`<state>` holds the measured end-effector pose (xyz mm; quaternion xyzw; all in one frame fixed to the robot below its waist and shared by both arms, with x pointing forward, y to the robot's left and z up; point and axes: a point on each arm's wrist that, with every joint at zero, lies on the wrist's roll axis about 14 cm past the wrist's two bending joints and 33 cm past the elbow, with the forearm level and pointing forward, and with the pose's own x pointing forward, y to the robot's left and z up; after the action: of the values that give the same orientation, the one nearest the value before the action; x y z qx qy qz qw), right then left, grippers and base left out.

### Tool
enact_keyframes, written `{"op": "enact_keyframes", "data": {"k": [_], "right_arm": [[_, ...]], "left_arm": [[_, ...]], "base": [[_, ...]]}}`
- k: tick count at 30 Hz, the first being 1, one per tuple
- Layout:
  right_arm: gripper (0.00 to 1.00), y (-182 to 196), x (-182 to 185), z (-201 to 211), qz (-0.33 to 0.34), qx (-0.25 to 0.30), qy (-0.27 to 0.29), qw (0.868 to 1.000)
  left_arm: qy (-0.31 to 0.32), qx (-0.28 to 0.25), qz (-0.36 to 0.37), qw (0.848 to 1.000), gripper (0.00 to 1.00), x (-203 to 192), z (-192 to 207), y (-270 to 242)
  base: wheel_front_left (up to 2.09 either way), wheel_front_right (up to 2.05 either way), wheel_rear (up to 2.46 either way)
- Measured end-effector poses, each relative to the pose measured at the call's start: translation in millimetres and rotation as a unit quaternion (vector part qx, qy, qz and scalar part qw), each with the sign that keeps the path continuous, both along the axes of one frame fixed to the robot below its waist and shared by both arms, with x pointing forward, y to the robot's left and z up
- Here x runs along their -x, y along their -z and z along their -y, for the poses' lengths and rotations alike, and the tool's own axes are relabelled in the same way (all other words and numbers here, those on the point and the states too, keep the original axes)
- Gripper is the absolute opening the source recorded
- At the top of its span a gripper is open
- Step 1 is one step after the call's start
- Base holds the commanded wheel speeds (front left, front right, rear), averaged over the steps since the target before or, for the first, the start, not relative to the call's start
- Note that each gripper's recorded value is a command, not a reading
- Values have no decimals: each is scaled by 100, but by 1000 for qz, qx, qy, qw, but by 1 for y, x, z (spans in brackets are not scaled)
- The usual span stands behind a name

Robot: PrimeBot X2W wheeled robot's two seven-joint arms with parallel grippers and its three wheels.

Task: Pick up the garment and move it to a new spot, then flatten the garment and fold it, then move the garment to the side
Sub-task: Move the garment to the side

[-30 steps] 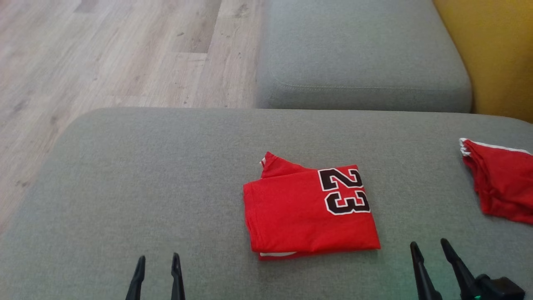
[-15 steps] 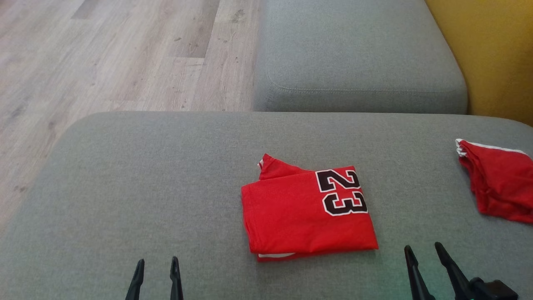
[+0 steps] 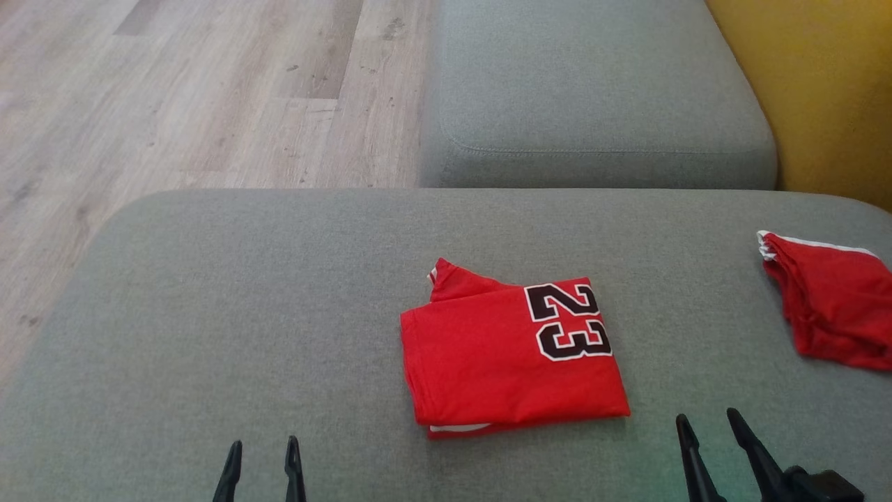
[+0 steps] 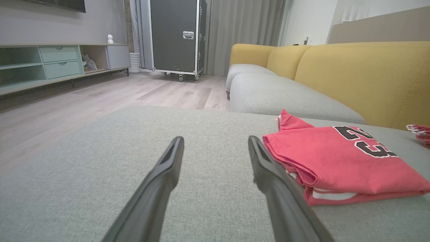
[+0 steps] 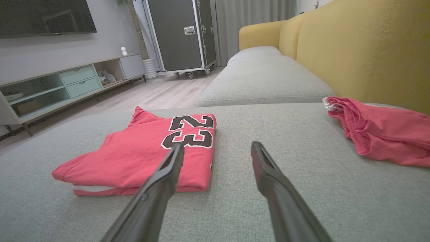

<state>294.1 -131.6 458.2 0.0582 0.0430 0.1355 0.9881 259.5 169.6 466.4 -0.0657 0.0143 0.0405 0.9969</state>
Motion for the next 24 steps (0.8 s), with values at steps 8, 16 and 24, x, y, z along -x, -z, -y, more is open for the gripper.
{"op": "enact_keyframes", "data": {"k": [8, 16, 24], "right_arm": [[100, 3, 0, 0, -5, 0, 1, 1000], [100, 19, -6, -9, -37, -4, -14, 999], [100, 35, -39, -34, -75, -34, -50, 995]], "left_arm": [[-2, 0, -12, 1000, 100, 2, 0, 6], [-1, 1, -34, 999, 100, 0, 2, 16], [6, 3, -50, 999, 100, -13, 7, 21]], "base": [[0, 0, 0], [0, 0, 0], [0, 0, 0]]}}
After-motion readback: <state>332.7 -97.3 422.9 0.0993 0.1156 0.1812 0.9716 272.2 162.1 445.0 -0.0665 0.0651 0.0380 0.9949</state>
